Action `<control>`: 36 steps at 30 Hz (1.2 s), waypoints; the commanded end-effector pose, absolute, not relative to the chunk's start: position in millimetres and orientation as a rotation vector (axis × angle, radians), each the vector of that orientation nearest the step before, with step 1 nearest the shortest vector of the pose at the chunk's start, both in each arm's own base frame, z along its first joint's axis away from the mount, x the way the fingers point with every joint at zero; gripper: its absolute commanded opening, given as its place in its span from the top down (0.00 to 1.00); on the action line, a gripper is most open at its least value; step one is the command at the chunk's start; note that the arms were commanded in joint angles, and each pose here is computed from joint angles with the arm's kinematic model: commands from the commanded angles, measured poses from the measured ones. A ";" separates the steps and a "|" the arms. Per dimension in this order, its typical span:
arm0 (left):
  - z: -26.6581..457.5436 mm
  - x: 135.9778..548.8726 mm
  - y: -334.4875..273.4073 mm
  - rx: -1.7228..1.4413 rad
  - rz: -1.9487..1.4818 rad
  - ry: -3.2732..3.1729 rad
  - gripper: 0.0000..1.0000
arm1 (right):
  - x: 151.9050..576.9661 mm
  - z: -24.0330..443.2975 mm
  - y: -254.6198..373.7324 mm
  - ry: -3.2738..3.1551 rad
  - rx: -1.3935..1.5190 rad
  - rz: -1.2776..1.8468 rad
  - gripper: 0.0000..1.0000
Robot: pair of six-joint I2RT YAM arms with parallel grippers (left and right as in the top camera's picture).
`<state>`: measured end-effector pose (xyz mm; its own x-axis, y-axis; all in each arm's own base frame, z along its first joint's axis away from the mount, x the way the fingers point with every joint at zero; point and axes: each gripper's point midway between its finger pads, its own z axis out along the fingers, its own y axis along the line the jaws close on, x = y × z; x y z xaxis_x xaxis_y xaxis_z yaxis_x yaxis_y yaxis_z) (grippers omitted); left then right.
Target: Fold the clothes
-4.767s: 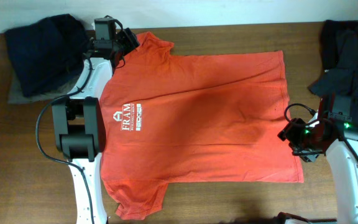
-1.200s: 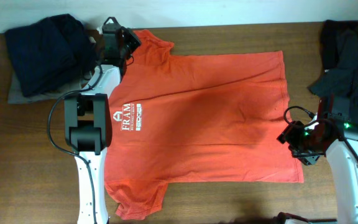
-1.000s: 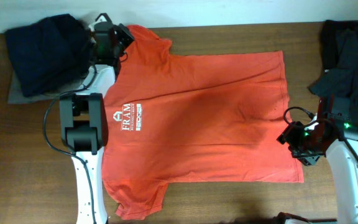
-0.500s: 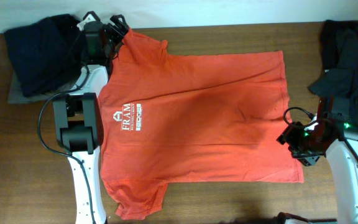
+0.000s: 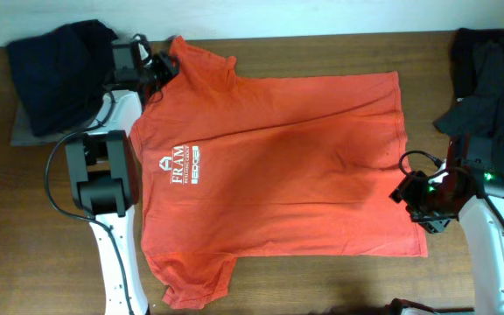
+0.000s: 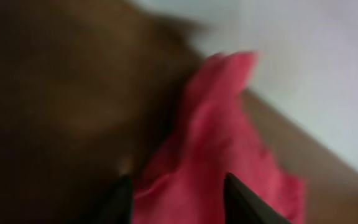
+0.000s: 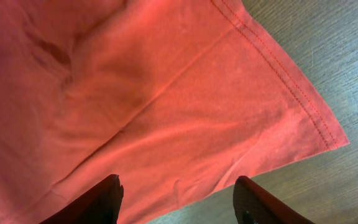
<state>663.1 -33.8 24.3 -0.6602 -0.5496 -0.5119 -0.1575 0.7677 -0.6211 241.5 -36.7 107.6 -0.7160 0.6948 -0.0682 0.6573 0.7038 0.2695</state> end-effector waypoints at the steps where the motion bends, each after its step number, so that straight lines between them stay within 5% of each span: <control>1: 88.6 669.0 -14.9 -0.385 -0.538 2.174 0.62 | 248.4 114.0 -34.8 2.728 1.063 0.358 0.38; 14: 114.9 661.5 -24.6 -0.303 -0.545 2.179 0.74 | 250.2 114.4 -35.3 2.721 1.059 0.359 0.38; 20: 135.3 645.6 -92.3 -0.158 -0.691 2.207 0.98 | 252.9 115.0 -36.1 2.710 1.053 0.359 0.38; 36: 81.4 632.9 -179.4 -0.065 -0.494 2.301 0.99 | 248.9 114.0 -34.9 2.726 1.062 0.358 0.38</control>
